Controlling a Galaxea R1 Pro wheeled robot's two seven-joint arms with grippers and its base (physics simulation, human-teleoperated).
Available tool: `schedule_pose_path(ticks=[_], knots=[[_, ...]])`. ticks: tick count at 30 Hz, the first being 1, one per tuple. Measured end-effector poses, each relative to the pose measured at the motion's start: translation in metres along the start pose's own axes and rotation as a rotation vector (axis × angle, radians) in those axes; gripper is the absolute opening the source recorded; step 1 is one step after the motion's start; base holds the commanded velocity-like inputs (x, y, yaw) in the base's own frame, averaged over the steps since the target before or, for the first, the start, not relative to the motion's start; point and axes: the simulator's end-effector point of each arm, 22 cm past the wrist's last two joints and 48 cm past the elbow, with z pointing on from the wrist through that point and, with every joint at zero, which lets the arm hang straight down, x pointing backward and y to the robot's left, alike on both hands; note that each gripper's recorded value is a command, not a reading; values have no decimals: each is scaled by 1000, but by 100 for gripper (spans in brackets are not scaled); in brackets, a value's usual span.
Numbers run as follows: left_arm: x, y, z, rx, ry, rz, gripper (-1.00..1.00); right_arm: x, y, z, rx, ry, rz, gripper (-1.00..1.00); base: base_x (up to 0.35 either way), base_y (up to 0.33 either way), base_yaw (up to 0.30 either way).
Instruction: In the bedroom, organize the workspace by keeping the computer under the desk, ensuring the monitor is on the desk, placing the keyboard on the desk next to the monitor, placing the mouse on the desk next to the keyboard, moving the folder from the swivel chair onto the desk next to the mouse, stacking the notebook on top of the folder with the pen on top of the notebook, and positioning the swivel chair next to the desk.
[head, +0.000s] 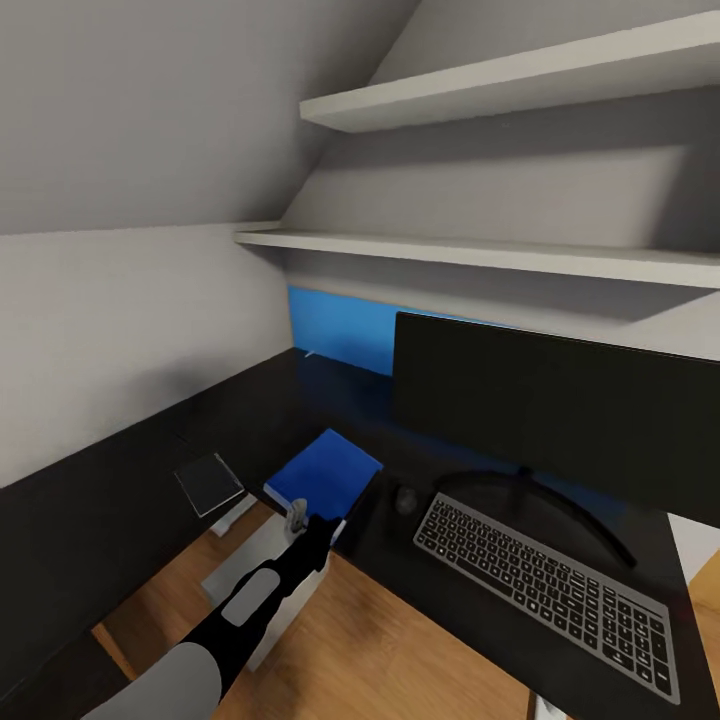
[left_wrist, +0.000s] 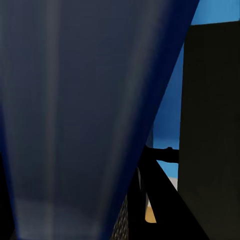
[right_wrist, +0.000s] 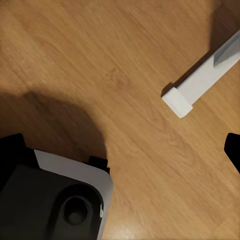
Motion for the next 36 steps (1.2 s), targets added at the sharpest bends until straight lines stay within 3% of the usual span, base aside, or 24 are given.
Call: schedule_pose_path(ticks=[10, 19, 36], knots=[[0, -16, -4, 90, 2, 10, -100, 0, 0, 0, 0, 0, 0, 100, 0, 0, 0], [2, -15, -5, 92, 3, 10, -100, 0, 0, 0, 0, 1, 0, 100, 0, 0, -124], [3, -10, -7, 82, 2, -1, -100, 0, 0, 0, 1, -1, 0, 100, 0, 0, -8]])
